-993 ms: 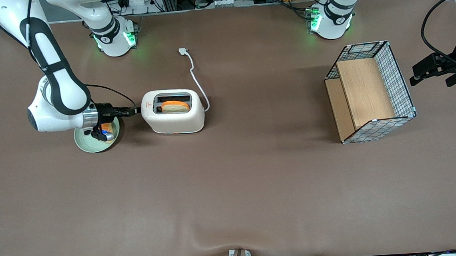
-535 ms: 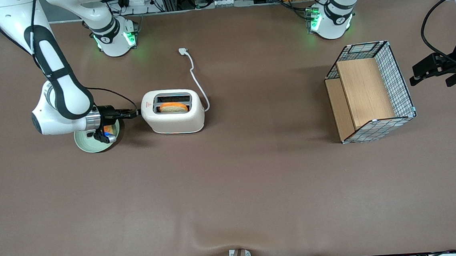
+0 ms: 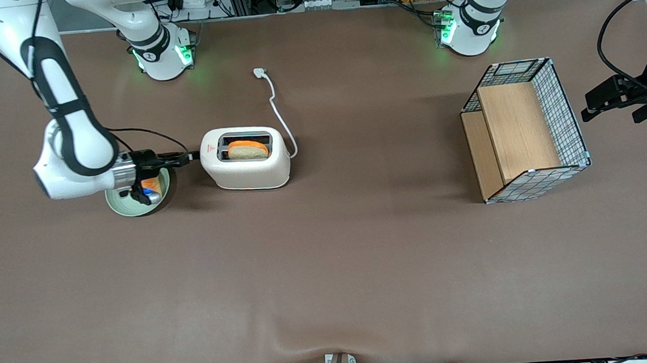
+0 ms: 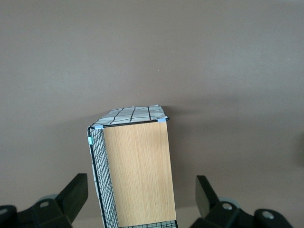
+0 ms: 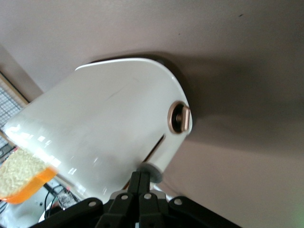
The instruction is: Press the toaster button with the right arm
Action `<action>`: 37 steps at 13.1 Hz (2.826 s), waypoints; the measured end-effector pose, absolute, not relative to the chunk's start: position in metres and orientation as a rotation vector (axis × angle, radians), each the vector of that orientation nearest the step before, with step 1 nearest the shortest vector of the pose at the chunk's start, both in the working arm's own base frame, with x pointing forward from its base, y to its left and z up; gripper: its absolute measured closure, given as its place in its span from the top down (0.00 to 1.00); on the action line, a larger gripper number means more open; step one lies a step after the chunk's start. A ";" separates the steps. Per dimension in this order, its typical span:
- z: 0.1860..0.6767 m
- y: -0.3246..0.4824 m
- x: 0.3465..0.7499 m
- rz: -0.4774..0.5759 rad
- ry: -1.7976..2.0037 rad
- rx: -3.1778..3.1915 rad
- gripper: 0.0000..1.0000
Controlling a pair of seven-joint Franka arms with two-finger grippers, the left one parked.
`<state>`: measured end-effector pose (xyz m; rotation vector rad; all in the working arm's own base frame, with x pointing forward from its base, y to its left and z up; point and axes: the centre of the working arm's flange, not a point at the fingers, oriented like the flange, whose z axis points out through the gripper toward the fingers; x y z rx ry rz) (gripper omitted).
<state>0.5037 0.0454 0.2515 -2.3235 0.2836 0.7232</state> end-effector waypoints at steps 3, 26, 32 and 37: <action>0.317 0.029 0.535 0.818 0.293 -2.363 0.01; 0.635 0.017 0.526 0.087 0.078 -3.116 1.00; 0.635 0.012 0.525 -0.038 -0.087 -3.136 1.00; 0.635 0.005 0.524 -0.043 -0.123 -3.143 1.00</action>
